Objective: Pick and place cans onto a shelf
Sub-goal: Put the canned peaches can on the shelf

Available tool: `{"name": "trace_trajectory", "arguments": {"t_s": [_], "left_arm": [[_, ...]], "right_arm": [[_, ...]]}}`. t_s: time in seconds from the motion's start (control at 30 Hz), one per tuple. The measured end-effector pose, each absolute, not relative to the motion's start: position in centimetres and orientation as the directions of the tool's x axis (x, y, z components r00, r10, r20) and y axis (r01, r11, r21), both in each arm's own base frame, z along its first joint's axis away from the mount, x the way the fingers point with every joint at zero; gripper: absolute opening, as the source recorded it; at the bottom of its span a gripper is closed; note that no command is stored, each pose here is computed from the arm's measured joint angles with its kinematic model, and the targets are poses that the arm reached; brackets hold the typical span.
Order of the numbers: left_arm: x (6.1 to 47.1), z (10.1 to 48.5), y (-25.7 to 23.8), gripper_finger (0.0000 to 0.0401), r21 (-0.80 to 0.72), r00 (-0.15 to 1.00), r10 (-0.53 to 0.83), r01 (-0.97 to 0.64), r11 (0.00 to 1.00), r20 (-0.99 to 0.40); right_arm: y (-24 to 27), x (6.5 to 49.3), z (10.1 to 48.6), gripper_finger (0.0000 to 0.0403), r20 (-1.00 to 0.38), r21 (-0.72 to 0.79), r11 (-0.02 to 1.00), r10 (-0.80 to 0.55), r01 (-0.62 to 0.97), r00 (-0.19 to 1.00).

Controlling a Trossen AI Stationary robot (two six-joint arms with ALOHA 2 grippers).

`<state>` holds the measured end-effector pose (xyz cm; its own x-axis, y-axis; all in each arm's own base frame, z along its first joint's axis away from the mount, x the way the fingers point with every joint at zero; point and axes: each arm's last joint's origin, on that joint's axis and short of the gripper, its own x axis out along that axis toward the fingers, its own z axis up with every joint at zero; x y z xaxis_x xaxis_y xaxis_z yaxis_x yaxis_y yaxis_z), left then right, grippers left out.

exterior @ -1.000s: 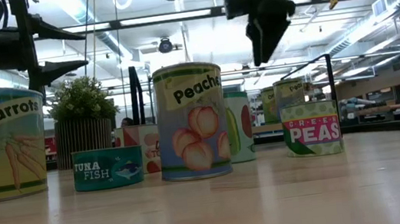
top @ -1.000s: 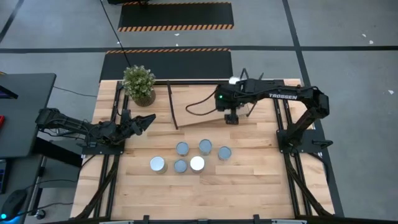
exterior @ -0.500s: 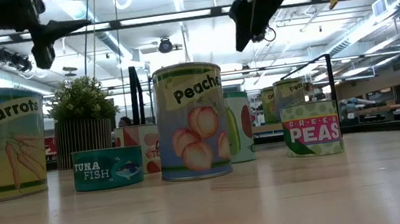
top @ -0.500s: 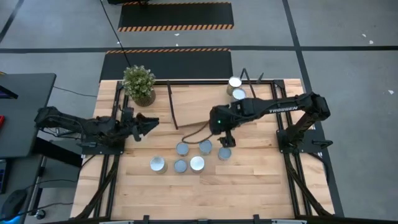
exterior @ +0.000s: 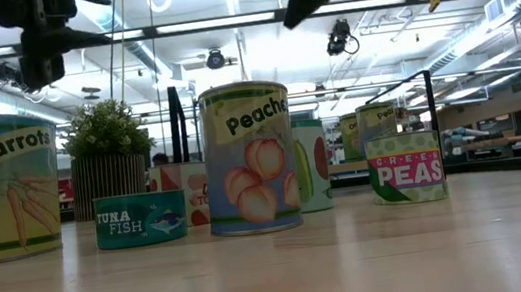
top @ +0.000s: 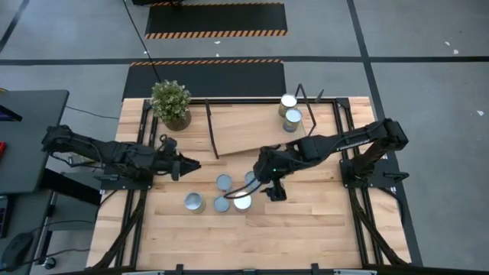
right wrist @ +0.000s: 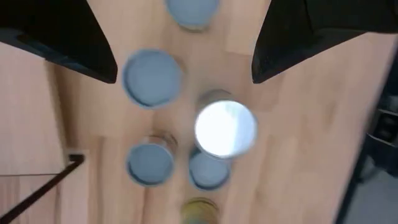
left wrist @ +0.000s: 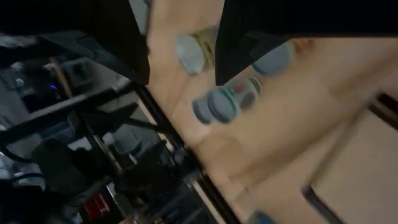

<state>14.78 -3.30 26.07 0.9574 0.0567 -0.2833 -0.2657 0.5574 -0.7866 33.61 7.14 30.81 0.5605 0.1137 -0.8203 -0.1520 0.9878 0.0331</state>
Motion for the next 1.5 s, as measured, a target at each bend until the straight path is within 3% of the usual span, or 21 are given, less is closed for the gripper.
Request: {"name": "trace_trajectory", "arguments": {"t_s": [0.17, 0.57, 0.8, 1.0, 1.27, 1.5], "left_arm": [[14.6, 25.9, -4.1, 0.0187, -0.811, 0.946, -0.098, -0.208, 0.547, -0.309], [13.0, 26.5, -6.2, 0.0187, -0.826, 0.922, -0.281, -0.069, 0.559, -0.267], [12.6, 26.3, -6.9, 0.0187, -0.813, 0.908, -0.311, -0.052, 0.58, -0.28], [12.3, 26.3, -7.5, 0.0187, -0.822, 0.892, -0.354, -0.033, 0.568, -0.28], [12.1, 26.3, -7.8, 0.0187, -0.85, 0.883, -0.377, -0.045, 0.526, -0.28], [12.0, 26.3, -8.0, 0.0187, -0.849, 0.879, -0.383, -0.044, 0.527, -0.284]], "right_arm": [[9.0, 33.4, 32.1, 0.038, -0.79, 0.052, 0.992, 0.109, -0.111, 0.603], [12.1, 33.9, 34.5, 0.038, -0.715, 0.139, 0.99, 0.104, -0.006, 0.691], [14.3, 38.5, 33.6, 0.038, -0.769, 0.072, 0.997, 0.077, -0.035, 0.635], [15.3, 41.3, 31.4, 0.0381, -0.816, -0.015, 0.986, 0.082, -0.163, 0.572], [14.4, 43.0, 26.6, 0.0397, -0.907, -0.074, 0.964, 0.041, -0.255, 0.419], [13.2, 44.0, 25.1, 0.0399, -0.919, -0.095, 0.957, 0.022, -0.274, 0.394]]}}
